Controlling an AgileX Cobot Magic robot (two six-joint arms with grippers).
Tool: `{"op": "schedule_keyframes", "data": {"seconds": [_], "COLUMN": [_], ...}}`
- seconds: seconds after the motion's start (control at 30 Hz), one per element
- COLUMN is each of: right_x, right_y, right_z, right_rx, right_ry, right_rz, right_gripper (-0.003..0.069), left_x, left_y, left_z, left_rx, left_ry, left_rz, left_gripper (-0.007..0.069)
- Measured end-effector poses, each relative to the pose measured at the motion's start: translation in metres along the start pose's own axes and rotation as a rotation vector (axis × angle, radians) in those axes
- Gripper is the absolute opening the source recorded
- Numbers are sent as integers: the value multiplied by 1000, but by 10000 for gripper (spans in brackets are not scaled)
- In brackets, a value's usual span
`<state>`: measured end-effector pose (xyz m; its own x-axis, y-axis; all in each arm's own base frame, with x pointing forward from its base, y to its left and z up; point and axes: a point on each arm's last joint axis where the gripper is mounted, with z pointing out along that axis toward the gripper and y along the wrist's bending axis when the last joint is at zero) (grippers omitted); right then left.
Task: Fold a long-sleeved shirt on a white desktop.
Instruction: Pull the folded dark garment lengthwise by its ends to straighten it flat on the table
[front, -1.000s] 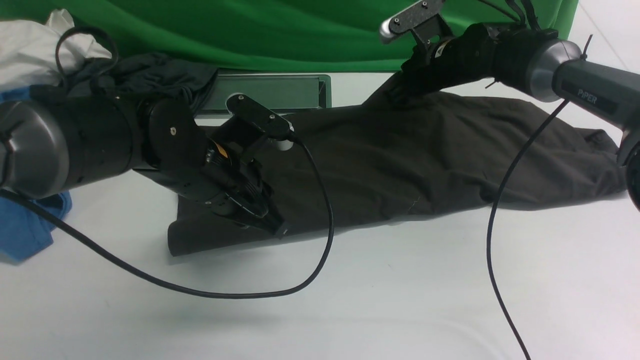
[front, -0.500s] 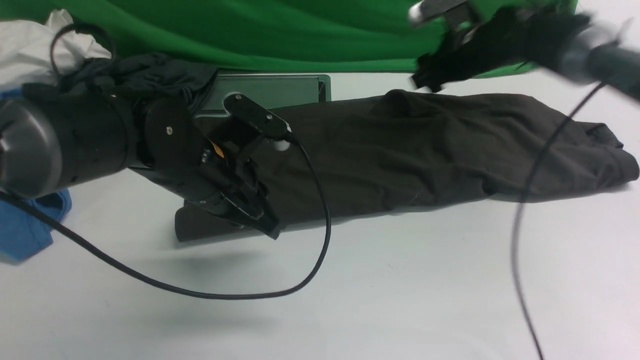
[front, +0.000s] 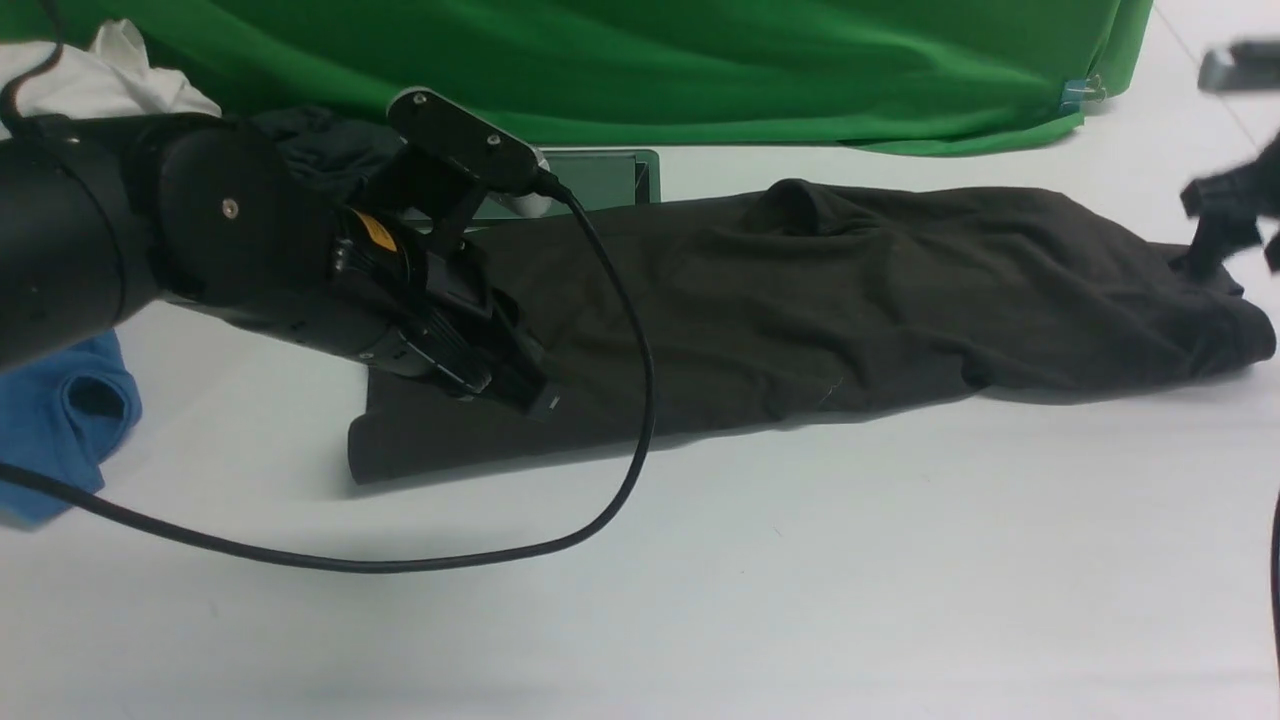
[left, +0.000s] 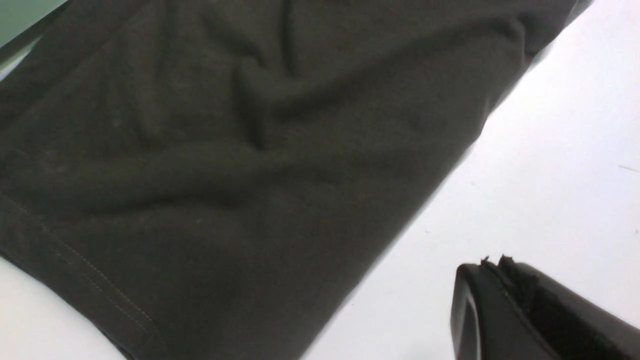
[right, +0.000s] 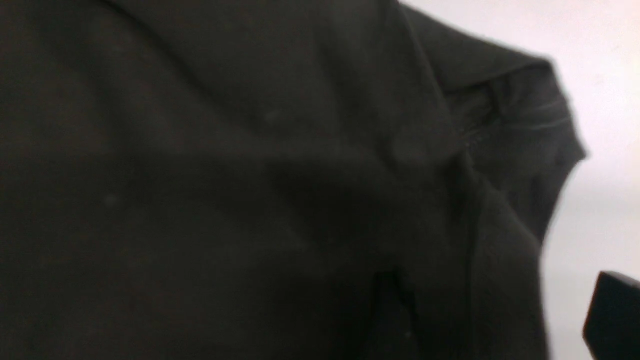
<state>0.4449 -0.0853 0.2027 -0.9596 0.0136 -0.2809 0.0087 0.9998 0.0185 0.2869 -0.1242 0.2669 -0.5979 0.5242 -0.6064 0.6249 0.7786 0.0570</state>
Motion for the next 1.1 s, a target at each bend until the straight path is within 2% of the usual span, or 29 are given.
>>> {"op": "schedule_keyframes", "data": {"seconds": [0.23,0.33,0.57,0.6,0.77,1.1], "right_x": [-2,-2,-2,-2,-1,-9], "right_y": [0,-1,1,2,3,3], "right_z": [32,44,52,52,50,4], "right_rx": [-19,-19,-45,-49,-57,-19], "right_ry": [-95,-98,-92,-93,-86,-185], "right_rz": [12,2,-9,-9,-44,-85], "right_gripper": [484,457,278,229,81,71], "left_x": [0,0,0,0,0,0], "left_y": [0,0,0,0,0,0], "left_z": [0,0,0,0,0,0], "left_rx": [-1,-1,-1,-1,-1,-1], "left_ry": [-3,-3,-3,-3,-3,-3], "left_rz": [0,0,0,0,0,1], "left_gripper": [16,16,16,16,16,16]}}
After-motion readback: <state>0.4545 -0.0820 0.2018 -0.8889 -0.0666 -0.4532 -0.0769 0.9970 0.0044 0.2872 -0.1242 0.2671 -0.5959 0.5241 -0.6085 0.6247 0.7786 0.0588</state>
